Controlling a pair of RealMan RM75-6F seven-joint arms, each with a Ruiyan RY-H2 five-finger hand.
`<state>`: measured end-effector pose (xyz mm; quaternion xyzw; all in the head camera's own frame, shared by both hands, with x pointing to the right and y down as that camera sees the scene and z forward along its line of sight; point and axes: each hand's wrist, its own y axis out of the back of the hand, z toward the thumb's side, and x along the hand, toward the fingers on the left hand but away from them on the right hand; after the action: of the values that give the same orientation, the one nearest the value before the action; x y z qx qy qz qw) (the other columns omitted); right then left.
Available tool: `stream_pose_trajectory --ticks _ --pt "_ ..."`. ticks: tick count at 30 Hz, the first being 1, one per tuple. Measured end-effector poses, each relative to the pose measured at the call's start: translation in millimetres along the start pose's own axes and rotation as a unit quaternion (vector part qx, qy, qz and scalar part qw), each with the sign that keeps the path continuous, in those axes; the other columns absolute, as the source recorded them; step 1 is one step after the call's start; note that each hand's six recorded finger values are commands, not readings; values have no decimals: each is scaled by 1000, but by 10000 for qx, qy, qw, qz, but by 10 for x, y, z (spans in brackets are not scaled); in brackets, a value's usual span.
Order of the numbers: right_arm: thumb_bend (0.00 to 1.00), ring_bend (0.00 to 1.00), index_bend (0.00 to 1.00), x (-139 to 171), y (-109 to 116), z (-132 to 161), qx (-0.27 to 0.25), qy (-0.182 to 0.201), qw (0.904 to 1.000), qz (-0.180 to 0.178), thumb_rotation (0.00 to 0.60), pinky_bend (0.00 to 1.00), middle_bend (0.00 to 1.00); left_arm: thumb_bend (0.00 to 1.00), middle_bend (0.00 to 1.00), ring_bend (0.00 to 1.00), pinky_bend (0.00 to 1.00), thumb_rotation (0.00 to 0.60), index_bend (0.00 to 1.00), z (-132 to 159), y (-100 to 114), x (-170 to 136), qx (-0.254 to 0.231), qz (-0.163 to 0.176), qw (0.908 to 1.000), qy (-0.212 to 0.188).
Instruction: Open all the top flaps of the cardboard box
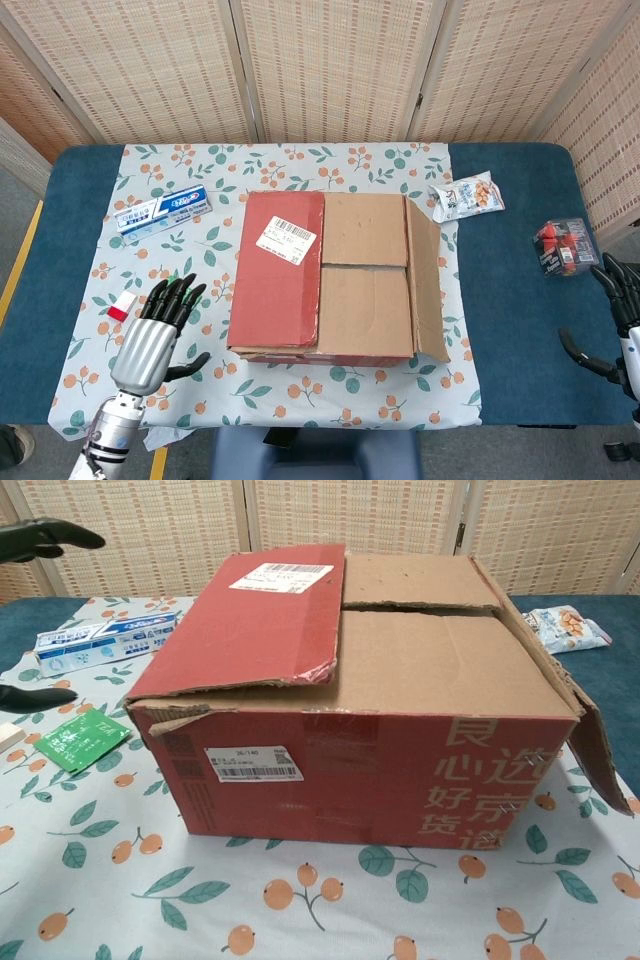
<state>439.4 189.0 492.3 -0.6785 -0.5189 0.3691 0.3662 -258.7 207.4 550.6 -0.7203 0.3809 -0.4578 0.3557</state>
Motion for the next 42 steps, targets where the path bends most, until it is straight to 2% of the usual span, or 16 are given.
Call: stream_pose_trajectory --ticks 7,12,18,27,34,42 --pt "383 0 0 1 102 -31 -107 -2 9999 -105 600 0 0 256 0 0 0 600 0 346 -108 183 1 -125 9999 -118" --pt "383 0 0 -24 153 -76 -202 -45 9997 -112 600 0 0 356 0 0 0 600 0 541 -203 259 65 -181 9996 -218" --pt "383 0 0 -31 208 -113 -257 -62 9996 -117 600 0 0 375 0 0 0 600 0 758 -281 350 147 -161 9992 -327" --pt "383 0 0 -6 286 -137 -343 -68 9992 -187 600 0 0 377 0 0 0 600 0 879 -272 371 282 -116 9990 -341" --pt "383 0 0 15 281 -129 -309 -51 9993 -186 600 0 0 376 0 0 0 600 0 918 -217 290 335 -57 9989 -334" --pt "383 0 0 16 241 -100 -267 -30 9996 -130 600 0 0 377 0 0 0 600 0 941 -248 202 367 -107 9987 -348"
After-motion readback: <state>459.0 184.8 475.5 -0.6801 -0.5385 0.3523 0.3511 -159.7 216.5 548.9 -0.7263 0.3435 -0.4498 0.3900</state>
